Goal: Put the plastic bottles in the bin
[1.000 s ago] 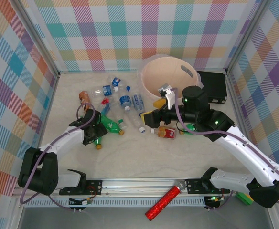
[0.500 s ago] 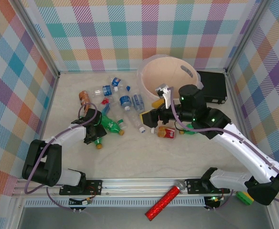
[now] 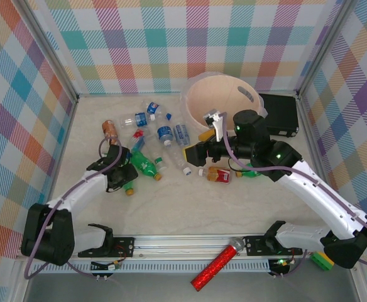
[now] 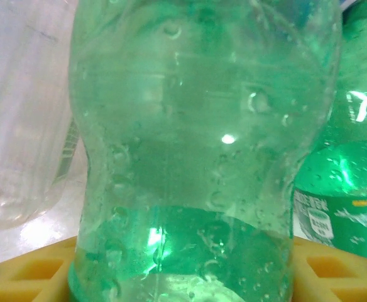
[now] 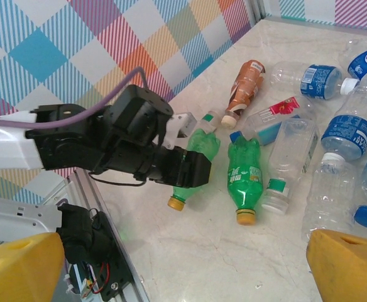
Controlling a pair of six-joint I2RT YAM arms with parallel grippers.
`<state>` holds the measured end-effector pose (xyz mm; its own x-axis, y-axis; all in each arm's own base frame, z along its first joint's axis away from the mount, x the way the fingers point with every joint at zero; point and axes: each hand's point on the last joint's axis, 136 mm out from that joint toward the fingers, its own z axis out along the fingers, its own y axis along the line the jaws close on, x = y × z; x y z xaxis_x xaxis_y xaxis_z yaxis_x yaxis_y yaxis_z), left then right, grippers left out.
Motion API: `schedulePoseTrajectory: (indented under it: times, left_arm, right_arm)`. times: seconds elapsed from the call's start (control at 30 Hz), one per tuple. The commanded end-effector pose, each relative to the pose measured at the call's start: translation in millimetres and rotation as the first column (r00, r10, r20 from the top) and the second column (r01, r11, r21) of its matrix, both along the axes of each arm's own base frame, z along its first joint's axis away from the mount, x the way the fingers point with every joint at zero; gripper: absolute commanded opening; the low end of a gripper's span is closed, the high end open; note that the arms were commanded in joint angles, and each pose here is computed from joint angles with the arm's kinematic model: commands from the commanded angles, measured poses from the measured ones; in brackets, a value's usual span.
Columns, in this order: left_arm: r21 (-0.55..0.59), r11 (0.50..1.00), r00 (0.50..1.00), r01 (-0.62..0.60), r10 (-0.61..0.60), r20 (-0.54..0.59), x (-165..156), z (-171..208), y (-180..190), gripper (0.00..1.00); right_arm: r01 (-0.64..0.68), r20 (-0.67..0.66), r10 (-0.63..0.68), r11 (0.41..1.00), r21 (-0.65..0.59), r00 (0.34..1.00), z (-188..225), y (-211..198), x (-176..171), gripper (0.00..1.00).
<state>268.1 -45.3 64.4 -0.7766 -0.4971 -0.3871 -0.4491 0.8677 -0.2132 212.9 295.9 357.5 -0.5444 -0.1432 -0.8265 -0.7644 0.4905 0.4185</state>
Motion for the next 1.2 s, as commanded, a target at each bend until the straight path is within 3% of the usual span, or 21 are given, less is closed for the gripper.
schedulePoseTrajectory:
  times: [0.0,0.4,0.8,1.17]
  left_arm:
    - [-0.007,1.0,1.0,0.011,-0.011,0.018,-6.9,17.7,2.4,0.6]
    - [-0.035,0.99,0.944,0.137,-0.119,0.309,7.2,113.8,-13.3,0.6]
    - [-0.023,0.95,0.814,0.312,-0.255,0.521,22.4,190.6,-49.2,0.59]
    - [0.024,0.877,0.661,0.48,-0.379,0.647,39.3,280.0,-110.7,0.59]
  right_arm:
    - [-0.014,0.024,0.013,0.999,0.046,1.0,19.8,4.7,-1.3,0.99]
    - [0.006,0.018,-0.007,0.999,0.037,1.0,14.1,2.9,0.9,0.99]
    - [0.036,0.05,-0.038,0.999,0.036,0.998,17.0,-6.3,0.1,0.99]
    - [0.077,0.067,-0.079,0.996,0.04,0.995,17.1,-12.1,4.0,0.99]
